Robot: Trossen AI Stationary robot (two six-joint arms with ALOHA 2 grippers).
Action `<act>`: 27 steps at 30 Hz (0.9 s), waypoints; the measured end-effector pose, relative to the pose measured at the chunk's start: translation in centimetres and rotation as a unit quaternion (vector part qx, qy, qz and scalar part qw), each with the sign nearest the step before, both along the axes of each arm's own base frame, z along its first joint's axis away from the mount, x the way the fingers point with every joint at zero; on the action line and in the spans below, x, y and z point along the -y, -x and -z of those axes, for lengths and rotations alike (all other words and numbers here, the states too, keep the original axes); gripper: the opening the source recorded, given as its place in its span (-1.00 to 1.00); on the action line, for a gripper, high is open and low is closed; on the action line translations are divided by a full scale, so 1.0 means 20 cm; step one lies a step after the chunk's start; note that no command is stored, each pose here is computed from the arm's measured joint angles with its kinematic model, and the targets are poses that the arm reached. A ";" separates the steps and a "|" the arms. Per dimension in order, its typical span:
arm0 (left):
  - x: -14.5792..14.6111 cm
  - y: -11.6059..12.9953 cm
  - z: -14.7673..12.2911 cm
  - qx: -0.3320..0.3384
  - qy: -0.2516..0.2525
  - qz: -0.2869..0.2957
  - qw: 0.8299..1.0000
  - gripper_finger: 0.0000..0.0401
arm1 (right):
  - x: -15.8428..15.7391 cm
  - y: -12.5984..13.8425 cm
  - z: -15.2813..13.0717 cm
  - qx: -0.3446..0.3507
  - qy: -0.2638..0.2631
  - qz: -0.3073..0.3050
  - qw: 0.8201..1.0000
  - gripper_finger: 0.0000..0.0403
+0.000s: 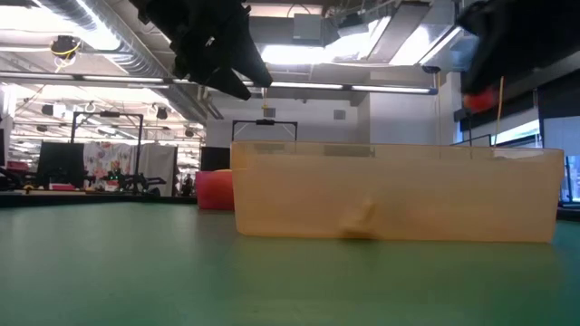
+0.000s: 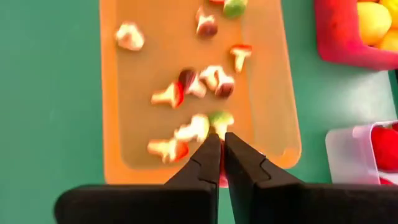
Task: Sort produce into baskets
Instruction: Put the red mushroom into the orange bin, then put the yellow lemon into the red bin
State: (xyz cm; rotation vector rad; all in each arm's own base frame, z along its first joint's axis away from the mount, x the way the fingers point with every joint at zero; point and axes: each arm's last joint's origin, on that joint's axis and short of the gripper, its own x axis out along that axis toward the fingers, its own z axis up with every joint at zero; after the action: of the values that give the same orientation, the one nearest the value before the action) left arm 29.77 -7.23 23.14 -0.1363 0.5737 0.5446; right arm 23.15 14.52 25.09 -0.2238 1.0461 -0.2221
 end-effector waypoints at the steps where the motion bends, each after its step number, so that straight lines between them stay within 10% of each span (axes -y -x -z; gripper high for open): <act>1: 0.00 0.00 0.00 0.000 0.000 0.000 1.000 0.54 | 0.02 -0.02 0.00 0.002 -0.003 -0.002 1.000 -0.91; 16: 0.00 -0.01 -0.01 0.007 -0.004 0.006 1.000 0.54 | 0.07 -0.12 -0.08 0.027 -0.053 0.001 0.998 0.26; 27: 0.01 -0.01 -0.01 0.011 0.005 0.000 1.000 0.54 | -0.13 0.03 -0.17 -0.107 -0.243 -0.053 0.963 0.48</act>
State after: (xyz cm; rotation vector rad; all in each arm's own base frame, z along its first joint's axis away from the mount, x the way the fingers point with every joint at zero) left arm 29.89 -7.34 23.29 -0.1507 0.5543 0.5392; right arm 22.54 17.22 28.59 0.1445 1.2648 0.1635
